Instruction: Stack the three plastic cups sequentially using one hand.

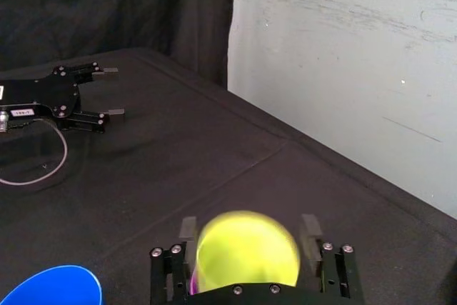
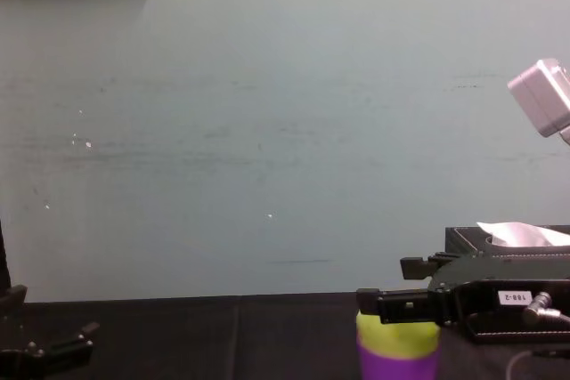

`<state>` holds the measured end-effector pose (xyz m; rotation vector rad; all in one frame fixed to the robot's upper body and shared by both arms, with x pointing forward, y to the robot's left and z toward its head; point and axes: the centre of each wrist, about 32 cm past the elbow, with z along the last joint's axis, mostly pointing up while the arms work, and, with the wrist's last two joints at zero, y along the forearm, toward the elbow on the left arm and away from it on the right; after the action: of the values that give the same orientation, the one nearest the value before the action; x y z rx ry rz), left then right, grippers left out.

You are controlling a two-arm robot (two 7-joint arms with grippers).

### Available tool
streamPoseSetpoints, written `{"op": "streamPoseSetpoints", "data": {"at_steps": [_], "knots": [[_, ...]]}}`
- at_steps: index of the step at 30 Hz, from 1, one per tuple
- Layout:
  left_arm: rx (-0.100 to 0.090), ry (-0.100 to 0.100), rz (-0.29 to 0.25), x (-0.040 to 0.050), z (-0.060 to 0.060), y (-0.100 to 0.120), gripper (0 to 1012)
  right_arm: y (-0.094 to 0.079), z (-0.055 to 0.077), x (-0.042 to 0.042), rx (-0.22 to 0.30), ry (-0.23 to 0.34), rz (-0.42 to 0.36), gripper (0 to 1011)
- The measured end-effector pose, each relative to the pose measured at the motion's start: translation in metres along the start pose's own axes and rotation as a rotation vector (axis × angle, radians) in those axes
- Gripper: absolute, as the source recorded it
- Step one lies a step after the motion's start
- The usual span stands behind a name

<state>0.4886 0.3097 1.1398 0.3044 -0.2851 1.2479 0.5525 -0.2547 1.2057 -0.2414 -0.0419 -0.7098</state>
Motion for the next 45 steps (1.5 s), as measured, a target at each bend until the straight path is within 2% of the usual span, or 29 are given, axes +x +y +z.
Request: {"op": "streamPoseSetpoints", "data": {"at_steps": [4, 14, 17, 21, 26, 29, 30, 32, 33, 36, 39, 45], "knots": [[0.0, 0.0, 0.0, 0.0, 0.0, 0.0, 1011, 0.0, 0.0, 0.0, 0.0, 0.001, 0.0, 1000], [0.0, 0.0, 0.0, 0.0, 0.0, 0.0, 1011, 0.0, 0.001, 0.0001, 0.001, 0.001, -0.001, 1000], [0.0, 0.0, 0.0, 0.0, 0.0, 0.0, 1011, -0.005, 0.002, 0.0009, 0.014, -0.005, -0.006, 1000], [0.0, 0.0, 0.0, 0.0, 0.0, 0.0, 1011, -0.016, 0.008, -0.0034, 0.032, -0.016, 0.001, 1000], [0.0, 0.0, 0.0, 0.0, 0.0, 0.0, 1011, -0.031, 0.013, -0.0112, 0.028, -0.035, 0.026, 1000], [0.0, 0.0, 0.0, 0.0, 0.0, 0.0, 1011, -0.047, 0.015, -0.0194, 0.002, -0.049, 0.068, 1000], [0.0, 0.0, 0.0, 0.0, 0.0, 0.0, 1011, -0.047, 0.015, -0.0194, 0.002, -0.049, 0.068, 1000], [0.0, 0.0, 0.0, 0.0, 0.0, 0.0, 1011, -0.061, 0.015, -0.0253, -0.04, -0.068, 0.102, 1000], [0.0, 0.0, 0.0, 0.0, 0.0, 0.0, 1011, -0.061, 0.015, -0.0253, -0.04, -0.068, 0.102, 1000], [0.0, 0.0, 0.0, 0.0, 0.0, 0.0, 1011, -0.081, 0.013, -0.0315, -0.097, -0.084, 0.127, 1000], [0.0, 0.0, 0.0, 0.0, 0.0, 0.0, 1011, -0.095, 0.009, -0.0359, -0.132, -0.091, 0.143, 1000], [0.0, 0.0, 0.0, 0.0, 0.0, 0.0, 1011, -0.106, -0.001, -0.0435, -0.163, -0.074, 0.183, 1000]]}}
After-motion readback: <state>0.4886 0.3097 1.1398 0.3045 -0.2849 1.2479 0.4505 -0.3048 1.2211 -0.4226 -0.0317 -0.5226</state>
